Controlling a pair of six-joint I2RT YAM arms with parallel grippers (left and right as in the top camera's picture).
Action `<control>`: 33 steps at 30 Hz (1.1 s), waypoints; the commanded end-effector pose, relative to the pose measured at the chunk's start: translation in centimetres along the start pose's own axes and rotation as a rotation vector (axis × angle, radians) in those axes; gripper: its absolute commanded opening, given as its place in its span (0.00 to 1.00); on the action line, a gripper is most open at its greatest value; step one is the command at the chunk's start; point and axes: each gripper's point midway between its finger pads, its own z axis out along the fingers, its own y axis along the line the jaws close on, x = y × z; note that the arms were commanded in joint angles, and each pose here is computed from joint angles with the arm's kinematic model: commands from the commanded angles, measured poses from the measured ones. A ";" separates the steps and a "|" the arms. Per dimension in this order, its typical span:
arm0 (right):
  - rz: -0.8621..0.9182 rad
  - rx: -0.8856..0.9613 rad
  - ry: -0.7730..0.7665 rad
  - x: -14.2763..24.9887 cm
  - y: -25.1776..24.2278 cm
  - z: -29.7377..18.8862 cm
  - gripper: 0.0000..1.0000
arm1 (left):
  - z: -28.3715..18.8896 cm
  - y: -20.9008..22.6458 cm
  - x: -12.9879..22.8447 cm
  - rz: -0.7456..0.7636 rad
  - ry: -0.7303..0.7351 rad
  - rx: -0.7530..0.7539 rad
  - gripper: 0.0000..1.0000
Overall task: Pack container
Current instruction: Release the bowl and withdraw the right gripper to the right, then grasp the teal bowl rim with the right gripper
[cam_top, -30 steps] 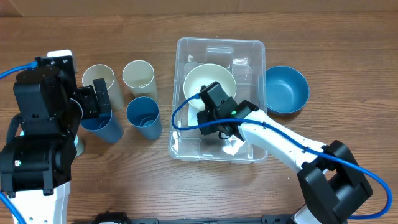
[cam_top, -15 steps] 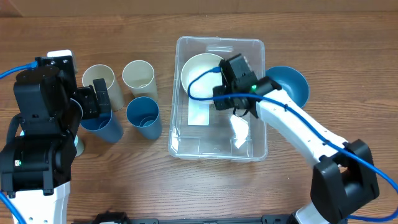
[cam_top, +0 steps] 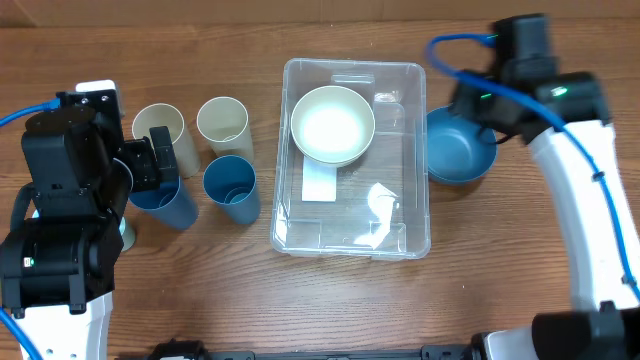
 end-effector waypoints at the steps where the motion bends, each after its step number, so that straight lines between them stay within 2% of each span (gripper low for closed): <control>1: 0.212 0.045 0.086 -0.7 -5.9 3.2 0.56 | -0.2 0.3 -0.6 0.016 -0.015 -0.009 1.00; 7: 0.359 0.140 0.273 2.5 -12.6 11.1 0.55 | -0.2 0.3 -0.6 0.016 -0.015 -0.009 1.00; 13: 0.385 0.134 0.380 5.9 -13.5 16.1 0.54 | -0.2 0.3 -0.6 0.016 -0.015 -0.009 1.00; 19: 0.389 0.100 0.395 7.4 -13.2 17.7 0.36 | -0.2 0.3 -0.6 0.016 -0.015 -0.009 1.00; 22: 0.388 0.099 0.388 7.2 -13.2 17.8 0.07 | -0.2 0.3 -0.6 0.016 -0.015 -0.009 1.00; 23: 0.387 0.097 0.383 7.1 -13.1 17.7 0.04 | -0.2 0.3 -0.6 0.016 -0.015 -0.009 1.00; 27: 0.389 0.091 0.336 4.8 -12.8 15.6 0.04 | -0.2 0.3 -0.6 0.016 -0.015 -0.009 1.00; 30: 0.387 0.111 0.199 0.9 -11.8 10.0 0.04 | -0.2 0.3 -0.6 0.016 -0.016 -0.009 1.00; 33: 0.318 0.062 0.045 -1.9 -8.6 3.6 0.04 | -0.2 0.3 -0.6 0.016 -0.015 -0.009 1.00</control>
